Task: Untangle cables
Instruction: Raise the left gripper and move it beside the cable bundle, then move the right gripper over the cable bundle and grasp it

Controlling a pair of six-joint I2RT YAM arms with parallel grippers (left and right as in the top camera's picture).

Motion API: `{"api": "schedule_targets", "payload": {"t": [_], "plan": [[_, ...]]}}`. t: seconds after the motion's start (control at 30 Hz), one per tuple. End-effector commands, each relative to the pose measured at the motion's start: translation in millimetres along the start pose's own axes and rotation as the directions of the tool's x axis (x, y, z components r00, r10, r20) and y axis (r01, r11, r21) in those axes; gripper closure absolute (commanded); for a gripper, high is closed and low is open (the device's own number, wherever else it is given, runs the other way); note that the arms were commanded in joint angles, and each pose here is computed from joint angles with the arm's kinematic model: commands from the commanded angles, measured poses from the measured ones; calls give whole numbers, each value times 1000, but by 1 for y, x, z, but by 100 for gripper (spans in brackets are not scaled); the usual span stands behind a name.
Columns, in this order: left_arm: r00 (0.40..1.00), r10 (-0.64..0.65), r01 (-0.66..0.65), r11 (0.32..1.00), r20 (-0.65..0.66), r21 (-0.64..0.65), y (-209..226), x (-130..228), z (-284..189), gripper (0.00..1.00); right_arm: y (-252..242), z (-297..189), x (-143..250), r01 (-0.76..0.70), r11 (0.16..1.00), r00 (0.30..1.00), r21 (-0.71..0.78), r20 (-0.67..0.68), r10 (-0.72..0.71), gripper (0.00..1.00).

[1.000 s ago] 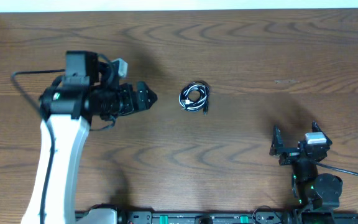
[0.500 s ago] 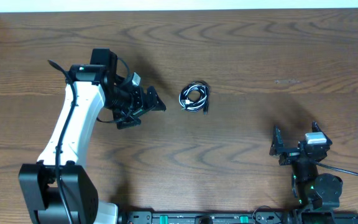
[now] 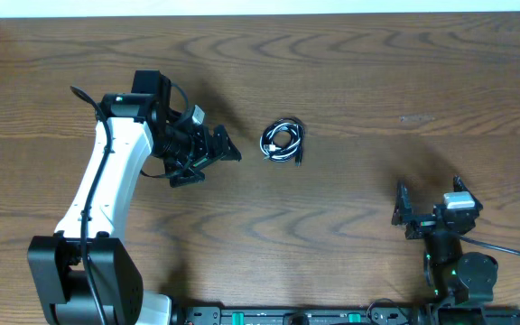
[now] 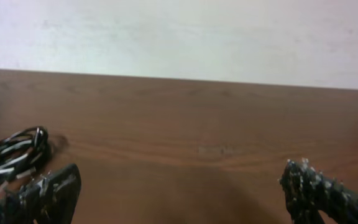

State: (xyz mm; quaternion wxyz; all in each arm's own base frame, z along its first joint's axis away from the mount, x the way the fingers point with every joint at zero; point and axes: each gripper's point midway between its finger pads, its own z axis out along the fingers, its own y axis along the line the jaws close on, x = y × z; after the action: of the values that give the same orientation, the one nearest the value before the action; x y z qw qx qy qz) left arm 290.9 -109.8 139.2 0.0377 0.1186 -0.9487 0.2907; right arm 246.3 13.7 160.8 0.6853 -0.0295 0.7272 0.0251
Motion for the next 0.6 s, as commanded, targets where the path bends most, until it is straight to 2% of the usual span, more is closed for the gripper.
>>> {"api": "schedule_targets", "payload": {"t": [0.0, 0.07, 0.13, 0.2, 0.3, 0.37, 0.47, 0.57], "plan": [[1000, 2, -2, 1000, 0, 13, -4, -2, -1, 2, 19, -2, -19, -119, 985, 990, -123, 65, 128, 1], [1000, 2, -2, 1000, 0, 13, -4, -2, -1, 2, 50, -10, -30, -254, 913, 959, -318, 36, 280, 1], [1000, 2, -2, 1000, 0, 13, -4, -2, -1, 2, 71, -19, -36, -347, 830, 927, -437, -27, 374, 1], [1000, 2, -2, 1000, 1, 13, -4, -2, -1, 2, 84, -27, -43, -416, 751, 894, -513, -78, 442, 1], [1000, 2, -2, 1000, 0, 13, -4, -2, -1, 2, 87, -32, -59, -471, 689, 852, -551, -81, 517, 1], [1000, 2, -2, 1000, 0, 13, -4, -2, -1, 2, 87, -37, -74, -462, 670, 840, -581, -44, 541, 1], [1000, 2, -2, 1000, 0, 13, -4, -2, -1, 2, 91, -53, -105, -349, 666, 848, -660, 80, 524, 1], [1000, 2, -2, 1000, 0, 13, -4, -2, -1, 2, 90, -73, -141, -242, 678, 827, -695, 218, 519, 1]]}}
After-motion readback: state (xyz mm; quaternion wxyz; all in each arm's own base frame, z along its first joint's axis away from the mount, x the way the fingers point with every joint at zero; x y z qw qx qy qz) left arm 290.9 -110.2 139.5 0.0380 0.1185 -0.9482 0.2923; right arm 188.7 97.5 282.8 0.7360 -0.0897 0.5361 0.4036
